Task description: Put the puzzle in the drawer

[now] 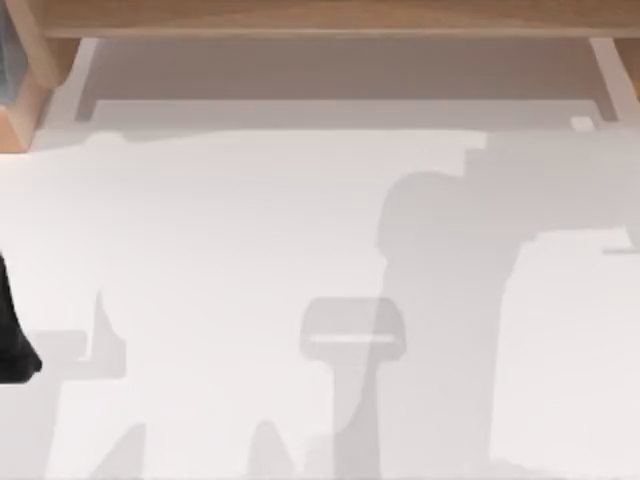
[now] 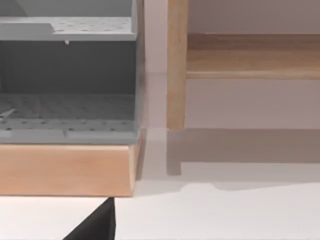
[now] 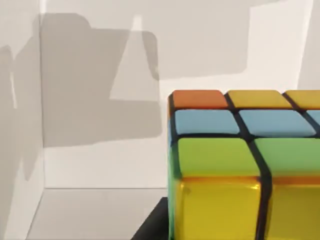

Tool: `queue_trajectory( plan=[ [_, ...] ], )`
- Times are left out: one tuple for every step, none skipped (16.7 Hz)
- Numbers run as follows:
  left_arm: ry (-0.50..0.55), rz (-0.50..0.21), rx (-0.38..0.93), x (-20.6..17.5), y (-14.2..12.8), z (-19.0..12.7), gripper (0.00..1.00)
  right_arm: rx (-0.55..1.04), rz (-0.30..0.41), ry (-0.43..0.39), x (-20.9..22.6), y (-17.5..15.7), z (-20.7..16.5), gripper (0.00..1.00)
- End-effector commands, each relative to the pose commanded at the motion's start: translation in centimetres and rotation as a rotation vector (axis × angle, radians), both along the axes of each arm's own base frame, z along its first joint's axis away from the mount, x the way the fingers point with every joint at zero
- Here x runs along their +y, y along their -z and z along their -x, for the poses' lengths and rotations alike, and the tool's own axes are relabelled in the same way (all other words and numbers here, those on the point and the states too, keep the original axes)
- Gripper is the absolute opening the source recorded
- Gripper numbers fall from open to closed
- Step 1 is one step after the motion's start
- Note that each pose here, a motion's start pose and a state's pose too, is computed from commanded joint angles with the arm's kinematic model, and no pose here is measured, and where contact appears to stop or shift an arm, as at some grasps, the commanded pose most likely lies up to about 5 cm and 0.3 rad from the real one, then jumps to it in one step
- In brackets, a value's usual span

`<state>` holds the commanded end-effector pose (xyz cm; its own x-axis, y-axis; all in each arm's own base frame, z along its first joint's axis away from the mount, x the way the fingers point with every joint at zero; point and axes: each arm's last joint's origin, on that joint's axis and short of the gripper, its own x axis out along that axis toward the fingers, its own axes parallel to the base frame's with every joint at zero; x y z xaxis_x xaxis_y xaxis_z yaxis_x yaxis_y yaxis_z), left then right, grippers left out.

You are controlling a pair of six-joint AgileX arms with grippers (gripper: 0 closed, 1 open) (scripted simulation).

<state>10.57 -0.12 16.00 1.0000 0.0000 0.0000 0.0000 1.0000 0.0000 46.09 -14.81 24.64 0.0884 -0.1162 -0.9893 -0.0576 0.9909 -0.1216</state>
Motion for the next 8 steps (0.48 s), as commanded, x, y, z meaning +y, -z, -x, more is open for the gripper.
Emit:
queue_trajectory(
  plan=[
    [0.0,0.0,0.0,0.0,0.0,0.0,1.0,0.015,-0.025,0.02,-1.0,1.2,-0.3,0.0],
    [0.0,0.0,0.0,0.0,0.0,0.0,1.0,0.03,-0.05,0.038,-1.9,2.5,-0.5,0.0],
    [0.0,0.0,0.0,0.0,0.0,0.0,1.0,0.046,-0.073,0.051,-2.5,3.7,-0.8,0.0],
    [0.0,0.0,0.0,0.0,0.0,0.0,1.0,0.06,-0.094,0.061,-2.9,4.8,-0.9,0.0],
    [0.0,0.0,0.0,0.0,0.0,0.0,1.0,0.073,-0.111,0.068,-3.2,5.7,-1.1,0.0],
    [0.0,0.0,0.0,0.0,0.0,0.0,1.0,0.08,-0.121,0.07,-3.3,6.2,-1.2,0.0],
    [0.0,0.0,0.0,0.0,0.0,0.0,1.0,0.083,-0.125,0.072,-3.3,6.5,-1.3,0.0],
    [0.0,0.0,0.0,0.0,0.0,0.0,1.0,0.083,-0.125,0.072,-3.3,6.5,-1.3,0.0]
  ],
)
